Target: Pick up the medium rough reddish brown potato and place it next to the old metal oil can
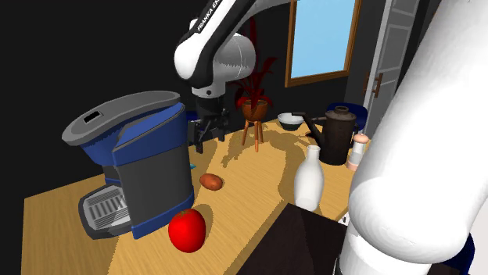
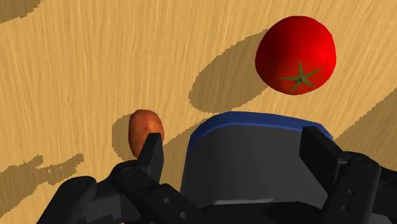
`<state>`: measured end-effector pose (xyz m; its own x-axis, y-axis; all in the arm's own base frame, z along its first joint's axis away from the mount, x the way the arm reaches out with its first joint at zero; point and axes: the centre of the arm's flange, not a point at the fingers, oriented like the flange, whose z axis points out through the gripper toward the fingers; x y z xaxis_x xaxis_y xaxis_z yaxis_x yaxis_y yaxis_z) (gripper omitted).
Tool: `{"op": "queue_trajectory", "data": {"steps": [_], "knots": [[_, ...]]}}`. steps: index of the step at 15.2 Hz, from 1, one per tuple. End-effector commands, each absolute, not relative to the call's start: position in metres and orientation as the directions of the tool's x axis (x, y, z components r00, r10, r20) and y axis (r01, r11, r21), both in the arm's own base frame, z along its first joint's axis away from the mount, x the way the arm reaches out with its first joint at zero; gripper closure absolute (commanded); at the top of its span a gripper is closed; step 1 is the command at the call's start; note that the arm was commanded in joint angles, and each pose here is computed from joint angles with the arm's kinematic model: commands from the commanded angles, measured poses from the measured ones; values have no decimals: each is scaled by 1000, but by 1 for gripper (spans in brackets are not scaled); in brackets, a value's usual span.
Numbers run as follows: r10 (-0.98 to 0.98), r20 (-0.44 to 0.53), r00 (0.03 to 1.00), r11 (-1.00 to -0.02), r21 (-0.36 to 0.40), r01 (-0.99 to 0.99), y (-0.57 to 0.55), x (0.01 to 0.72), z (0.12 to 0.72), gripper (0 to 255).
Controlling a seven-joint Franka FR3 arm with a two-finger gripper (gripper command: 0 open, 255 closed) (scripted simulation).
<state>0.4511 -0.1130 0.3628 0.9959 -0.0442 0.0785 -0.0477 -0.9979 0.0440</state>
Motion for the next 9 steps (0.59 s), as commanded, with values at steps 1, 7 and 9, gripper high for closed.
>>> {"op": "queue_trajectory", "data": {"steps": [1,7,9], "knots": [[-61,84,995,-997,49,-65,-123,462,339,0],[-111,96,989,-991,59,-117,-156,496,278,0],[-128,100,987,-989,63,-134,-168,507,258,0]]}}
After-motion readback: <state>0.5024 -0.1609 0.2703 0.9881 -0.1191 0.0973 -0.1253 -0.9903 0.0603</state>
